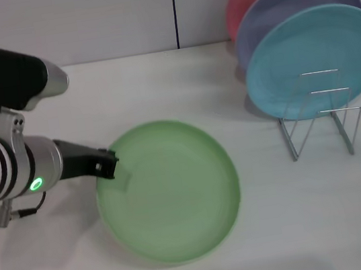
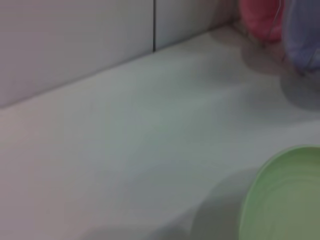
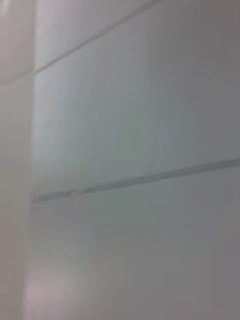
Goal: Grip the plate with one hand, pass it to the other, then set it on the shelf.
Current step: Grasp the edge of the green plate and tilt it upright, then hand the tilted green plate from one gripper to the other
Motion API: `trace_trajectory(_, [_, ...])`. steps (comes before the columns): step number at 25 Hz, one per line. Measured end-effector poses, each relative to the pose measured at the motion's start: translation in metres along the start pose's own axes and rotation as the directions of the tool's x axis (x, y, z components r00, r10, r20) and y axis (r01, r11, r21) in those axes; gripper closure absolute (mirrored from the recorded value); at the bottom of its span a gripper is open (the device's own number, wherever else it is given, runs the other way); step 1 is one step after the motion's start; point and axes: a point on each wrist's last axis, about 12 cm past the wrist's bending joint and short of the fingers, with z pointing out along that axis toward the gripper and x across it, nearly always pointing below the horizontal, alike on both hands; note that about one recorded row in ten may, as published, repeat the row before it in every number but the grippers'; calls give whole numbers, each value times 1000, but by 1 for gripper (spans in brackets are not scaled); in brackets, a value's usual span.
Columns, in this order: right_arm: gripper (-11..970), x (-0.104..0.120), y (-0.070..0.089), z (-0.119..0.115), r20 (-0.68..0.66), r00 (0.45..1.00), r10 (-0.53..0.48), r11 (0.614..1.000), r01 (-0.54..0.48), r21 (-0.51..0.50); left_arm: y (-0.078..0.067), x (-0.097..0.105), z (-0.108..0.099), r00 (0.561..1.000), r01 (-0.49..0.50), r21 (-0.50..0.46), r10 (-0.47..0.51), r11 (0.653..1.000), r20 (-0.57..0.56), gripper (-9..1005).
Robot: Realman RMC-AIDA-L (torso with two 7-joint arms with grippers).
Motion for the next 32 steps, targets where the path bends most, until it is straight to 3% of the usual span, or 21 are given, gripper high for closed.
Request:
trace_trajectory(3, [139,1,18,24,53,998,39,991,-32,-133,0,-11,-9,998,-22,-9,23,1000,51,964])
trace_trajectory(4, [139,1,18,24,53,998,39,991,-32,-133,0,-11,-9,998,-22,-9,23,1000,51,964])
trace_trajectory(5, [139,4,29,45,63,996,70,974,-55,-218,2,-13,-11,998,-24,-15,25,1000,64,964])
trace_trajectory(6, [140,4,29,45,63,996,70,974,-55,-218,4,-15,-14,997,-26,-22,28,999,75,964])
trace_trajectory(7, [140,6,35,58,64,994,89,961,-69,-268,5,-18,-16,996,-29,-28,31,999,88,964])
trace_trajectory(8, [140,10,45,91,20,989,143,919,-126,-374,8,-22,-21,993,-31,-40,36,999,114,964])
trace_trajectory(9, [140,10,45,91,20,989,143,919,-126,-374,8,-22,-21,993,-31,-40,36,999,114,964])
trace_trajectory(12, [140,11,62,139,-126,970,207,824,-242,-512,12,-28,-26,989,-28,-59,37,998,145,964])
trace_trajectory(13, [140,5,81,170,-225,957,182,740,-284,-610,15,-30,-28,987,-23,-72,34,997,160,964])
trace_trajectory(14, [140,5,81,170,-225,957,182,740,-284,-610,15,-30,-28,987,-23,-72,34,997,160,964])
trace_trajectory(15, [140,-4,98,190,-283,950,133,680,-295,-671,18,-32,-29,984,-20,-85,34,996,173,964])
trace_trajectory(16, [139,-4,98,190,-283,950,133,680,-295,-671,18,-32,-29,984,-20,-85,34,996,173,964])
trace_trajectory(18, [139,-26,129,213,-404,914,30,597,-340,-726,23,-35,-32,981,-18,-106,38,994,192,964])
trace_trajectory(19, [140,-26,129,213,-404,914,30,597,-340,-726,23,-35,-32,981,-18,-106,38,994,192,964])
trace_trajectory(21, [142,-45,147,222,-470,882,-37,565,-370,-738,24,-37,-36,977,-20,-117,44,993,209,964])
trace_trajectory(23, [145,-70,161,230,-565,809,-166,561,-393,-728,26,-42,-41,970,-21,-130,51,991,237,964])
trace_trajectory(24, [146,-70,161,230,-565,809,-166,561,-393,-728,26,-42,-41,970,-21,-130,51,991,237,964])
trace_trajectory(25, [148,-86,169,228,-615,752,-236,539,-425,-727,27,-45,-45,964,-22,-139,58,990,260,964])
trace_trajectory(27, [151,-93,172,228,-633,729,-260,532,-439,-724,27,-45,-46,961,-22,-143,61,989,269,964])
trace_trajectory(29, [154,-113,178,224,-713,609,-348,541,-490,-683,26,-46,-49,956,-23,-146,64,989,286,964])
trace_trajectory(32, [158,-116,179,224,-726,584,-363,543,-500,-675,26,-47,-50,954,-23,-146,65,989,293,964])
